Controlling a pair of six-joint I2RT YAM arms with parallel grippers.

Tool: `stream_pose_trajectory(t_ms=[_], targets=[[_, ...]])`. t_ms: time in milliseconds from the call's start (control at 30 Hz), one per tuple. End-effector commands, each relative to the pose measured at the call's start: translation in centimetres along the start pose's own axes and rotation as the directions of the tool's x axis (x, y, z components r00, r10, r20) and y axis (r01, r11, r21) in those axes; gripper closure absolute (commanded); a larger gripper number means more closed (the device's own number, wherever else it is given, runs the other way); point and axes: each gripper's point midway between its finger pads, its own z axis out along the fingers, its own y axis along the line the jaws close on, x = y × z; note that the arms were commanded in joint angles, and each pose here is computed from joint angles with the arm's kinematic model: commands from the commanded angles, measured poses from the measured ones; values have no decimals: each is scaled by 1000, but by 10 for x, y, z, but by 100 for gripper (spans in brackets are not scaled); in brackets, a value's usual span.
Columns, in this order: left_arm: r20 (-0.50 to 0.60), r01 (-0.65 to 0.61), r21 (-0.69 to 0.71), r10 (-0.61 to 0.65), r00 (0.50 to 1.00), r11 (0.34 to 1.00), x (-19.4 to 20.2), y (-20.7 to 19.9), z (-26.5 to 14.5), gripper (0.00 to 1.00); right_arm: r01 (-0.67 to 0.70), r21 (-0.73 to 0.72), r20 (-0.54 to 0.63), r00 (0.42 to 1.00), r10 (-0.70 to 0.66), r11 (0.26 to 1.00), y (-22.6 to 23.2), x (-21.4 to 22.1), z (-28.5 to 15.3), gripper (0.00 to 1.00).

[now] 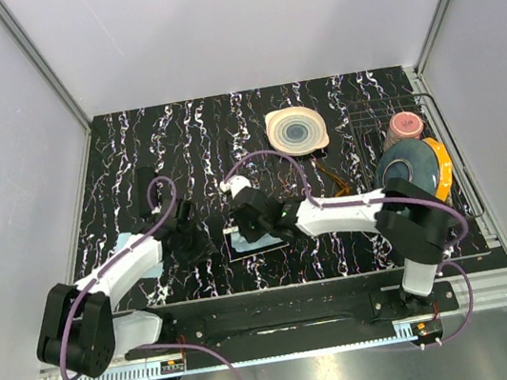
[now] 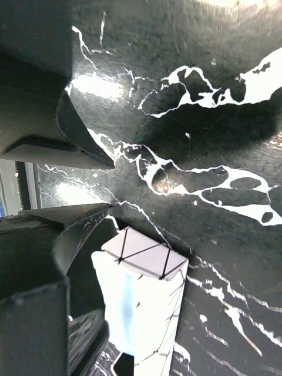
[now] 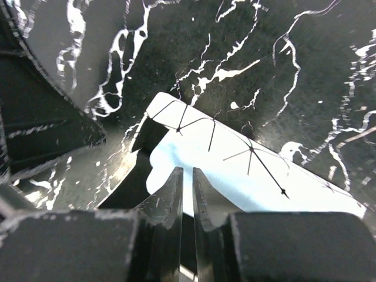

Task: Organize the sunglasses
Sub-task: Smooth out the folded cleaning cloth near the sunglasses case.

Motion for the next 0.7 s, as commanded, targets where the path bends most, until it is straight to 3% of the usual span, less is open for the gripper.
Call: stream_pose_trajectory(t_ms=[0,167,333,533,667], targets=[[149,-52,50,44,988,997,-32,-24,-37,65,13,27,63,998,-14,1000,-3,-31,-45,83],[224,-122,168,82,971,978,-45,-57,-61,65,9,45,6,1000,-9,999,-12,-13,-50,84],[218,-210,259,154,964,943,-39,-89,-62,66,-32,64,-37,999,34,997,-25,1,-45,84],[203,-306,270,256,945,913,-24,-114,-46,67,-56,87,-81,995,63,995,-40,12,-33,87],[186,-305,214,268,945,928,-24,-110,-25,68,-53,87,-102,993,62,995,-45,19,-20,90]])
